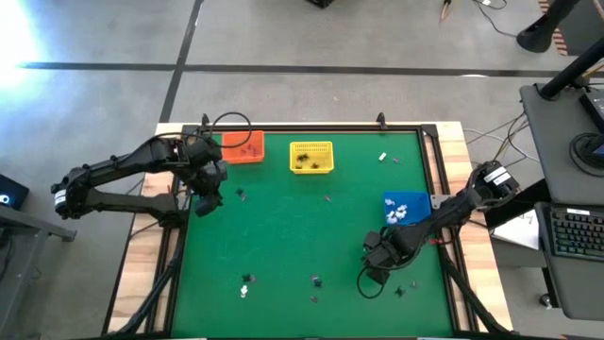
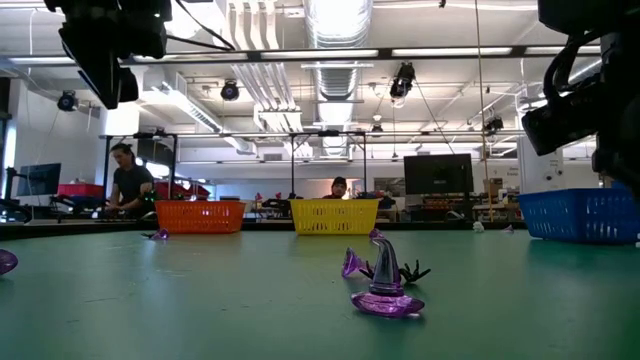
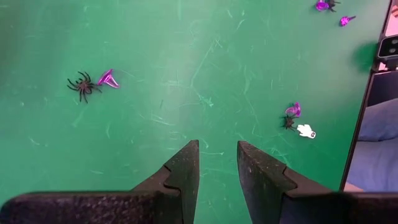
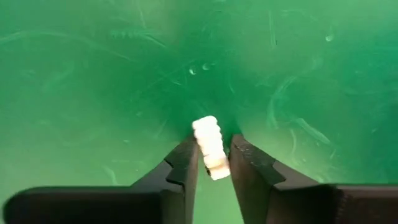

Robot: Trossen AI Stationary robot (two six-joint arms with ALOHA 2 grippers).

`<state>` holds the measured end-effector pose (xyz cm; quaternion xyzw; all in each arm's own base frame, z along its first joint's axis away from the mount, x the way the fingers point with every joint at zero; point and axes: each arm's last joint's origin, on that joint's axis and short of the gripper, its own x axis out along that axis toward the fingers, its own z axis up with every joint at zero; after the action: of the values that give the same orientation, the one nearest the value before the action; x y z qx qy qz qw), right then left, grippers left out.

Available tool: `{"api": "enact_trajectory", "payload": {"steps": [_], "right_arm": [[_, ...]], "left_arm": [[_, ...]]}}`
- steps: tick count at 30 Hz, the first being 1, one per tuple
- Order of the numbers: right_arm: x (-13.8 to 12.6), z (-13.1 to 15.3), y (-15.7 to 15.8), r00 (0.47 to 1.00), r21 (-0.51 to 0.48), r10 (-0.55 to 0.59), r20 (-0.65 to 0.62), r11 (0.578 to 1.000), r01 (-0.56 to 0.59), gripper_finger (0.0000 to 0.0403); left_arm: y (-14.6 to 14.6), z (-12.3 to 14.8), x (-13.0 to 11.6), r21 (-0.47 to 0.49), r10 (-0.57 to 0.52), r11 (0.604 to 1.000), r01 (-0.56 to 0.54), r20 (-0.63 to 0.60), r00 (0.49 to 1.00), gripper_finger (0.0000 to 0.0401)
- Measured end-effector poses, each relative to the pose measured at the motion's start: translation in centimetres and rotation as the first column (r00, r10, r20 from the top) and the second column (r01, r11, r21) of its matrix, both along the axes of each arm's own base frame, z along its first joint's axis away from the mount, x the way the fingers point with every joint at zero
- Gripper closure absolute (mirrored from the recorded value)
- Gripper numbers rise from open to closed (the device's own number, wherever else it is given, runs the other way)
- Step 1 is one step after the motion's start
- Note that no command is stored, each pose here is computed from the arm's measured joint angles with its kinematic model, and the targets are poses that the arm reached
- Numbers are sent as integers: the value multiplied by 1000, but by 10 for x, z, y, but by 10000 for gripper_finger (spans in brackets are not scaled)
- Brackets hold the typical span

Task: Sort Halloween decoration
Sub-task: Put the white skeleton toy into the blue basket

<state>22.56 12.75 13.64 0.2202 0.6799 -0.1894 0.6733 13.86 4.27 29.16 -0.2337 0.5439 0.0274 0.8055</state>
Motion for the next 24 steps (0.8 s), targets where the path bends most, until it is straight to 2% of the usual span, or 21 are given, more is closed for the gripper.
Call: {"api": "enact_trajectory", "payload": {"steps": [6, 12, 24], "right_arm": [[0, 0, 0, 999, 11, -42, -11, 999, 42, 382], [0, 2, 0, 995, 21, -103, -10, 994, 103, 386], [8, 28, 5, 978, 82, -196, 67, 978, 190, 389]], "left_arm": [[0, 0, 0, -4, 10, 1000, -10, -1, 1000, 310], [0, 0, 0, -3, 10, 1000, -10, 3, 1000, 310], [0, 0, 0, -4, 13, 1000, -13, 3, 1000, 310]]}}
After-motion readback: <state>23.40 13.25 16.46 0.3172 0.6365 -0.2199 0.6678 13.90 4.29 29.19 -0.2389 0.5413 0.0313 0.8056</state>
